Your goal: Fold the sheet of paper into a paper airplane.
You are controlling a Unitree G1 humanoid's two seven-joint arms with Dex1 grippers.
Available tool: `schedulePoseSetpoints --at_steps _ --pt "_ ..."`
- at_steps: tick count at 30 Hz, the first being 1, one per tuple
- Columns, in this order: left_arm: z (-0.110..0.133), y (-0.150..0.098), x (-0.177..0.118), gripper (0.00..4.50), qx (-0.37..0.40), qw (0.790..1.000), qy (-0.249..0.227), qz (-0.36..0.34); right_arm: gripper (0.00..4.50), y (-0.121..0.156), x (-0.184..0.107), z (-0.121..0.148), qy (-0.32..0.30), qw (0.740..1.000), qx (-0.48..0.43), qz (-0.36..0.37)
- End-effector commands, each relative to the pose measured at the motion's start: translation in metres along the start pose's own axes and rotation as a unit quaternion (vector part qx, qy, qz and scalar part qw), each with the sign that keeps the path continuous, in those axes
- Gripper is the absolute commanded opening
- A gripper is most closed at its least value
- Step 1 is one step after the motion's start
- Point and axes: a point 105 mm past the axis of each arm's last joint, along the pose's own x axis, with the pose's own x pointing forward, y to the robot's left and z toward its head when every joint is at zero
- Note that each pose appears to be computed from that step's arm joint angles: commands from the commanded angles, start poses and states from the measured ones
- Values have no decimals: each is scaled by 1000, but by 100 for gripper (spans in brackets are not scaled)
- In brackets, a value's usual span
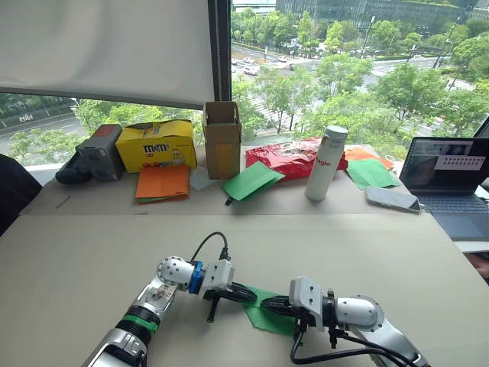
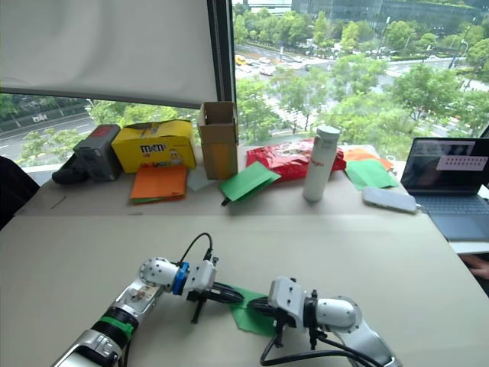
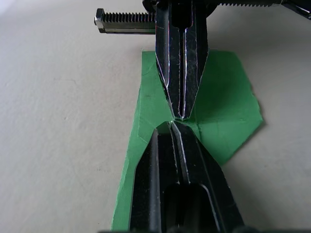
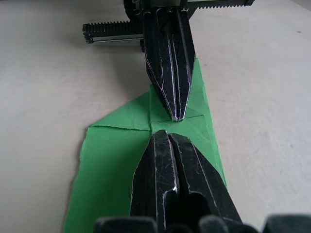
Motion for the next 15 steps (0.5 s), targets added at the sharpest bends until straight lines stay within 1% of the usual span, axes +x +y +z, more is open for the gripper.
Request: schedulePoseSetpoints --at_steps 1,3,7,9,11,12,15 --pt "-27 -16 5 0 -44 998 37 -27 2 11 -24 -25 36 999 26 -9" --pt "-27 -15 6 0 -44 998 35 -29 2 13 -37 -32 47 998 29 -20" --pt "-28 -15 6 0 -45 998 35 -35 2 17 -52 -42 60 997 43 -32" --pt "-29 -16 6 0 -51 997 34 -45 2 8 -68 -47 63 993 70 -69" --pt "-27 -16 6 0 -56 997 30 -48 2 -3 -78 -39 47 992 77 -93" --pt "-27 -15 6 0 -56 997 29 -48 2 -10 -79 -29 31 992 74 -100" --pt "-26 -16 5 0 -54 997 29 -49 2 -17 -74 1 -11 994 63 -90"
